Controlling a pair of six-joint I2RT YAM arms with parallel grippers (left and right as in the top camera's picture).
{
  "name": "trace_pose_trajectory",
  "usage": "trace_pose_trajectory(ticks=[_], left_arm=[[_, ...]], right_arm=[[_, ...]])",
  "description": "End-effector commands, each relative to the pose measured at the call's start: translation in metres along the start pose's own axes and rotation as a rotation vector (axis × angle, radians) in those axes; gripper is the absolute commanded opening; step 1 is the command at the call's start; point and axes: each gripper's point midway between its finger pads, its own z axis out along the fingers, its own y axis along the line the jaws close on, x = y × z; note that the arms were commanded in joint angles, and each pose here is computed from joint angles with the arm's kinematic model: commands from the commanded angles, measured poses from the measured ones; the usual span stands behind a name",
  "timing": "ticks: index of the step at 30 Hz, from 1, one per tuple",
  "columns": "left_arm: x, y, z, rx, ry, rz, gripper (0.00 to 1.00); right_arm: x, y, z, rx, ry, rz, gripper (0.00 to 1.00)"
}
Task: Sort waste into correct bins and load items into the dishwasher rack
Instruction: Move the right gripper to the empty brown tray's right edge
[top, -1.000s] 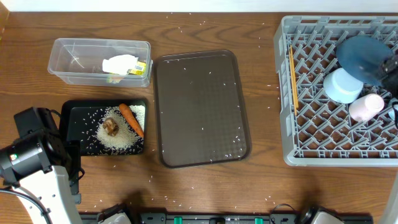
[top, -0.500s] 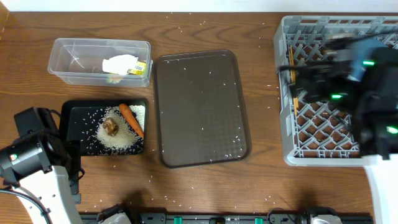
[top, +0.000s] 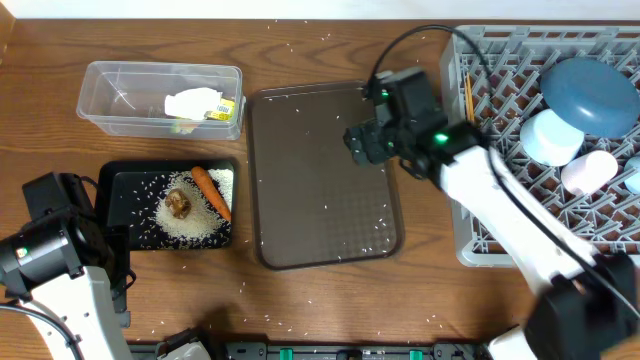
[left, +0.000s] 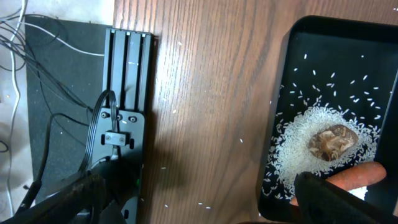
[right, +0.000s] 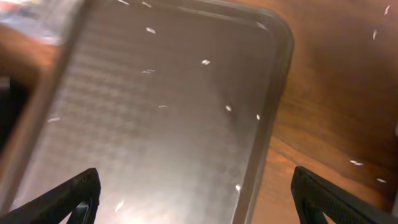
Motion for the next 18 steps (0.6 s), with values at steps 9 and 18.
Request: trace_pose_trajectory(ticks=[9,18], left_arm=[[-0.002,0.002,0.0,-0.006,-0.01,-0.017,0.98],[-0.003,0.002,0.0,-0.006,-0.01,-0.017,0.98]], right_arm=[[0.025,-0.035,0.091,0.12,0.062,0.076,0.92],[0.052,-0.066,0.117,0.272,0.118,0.108,0.87]])
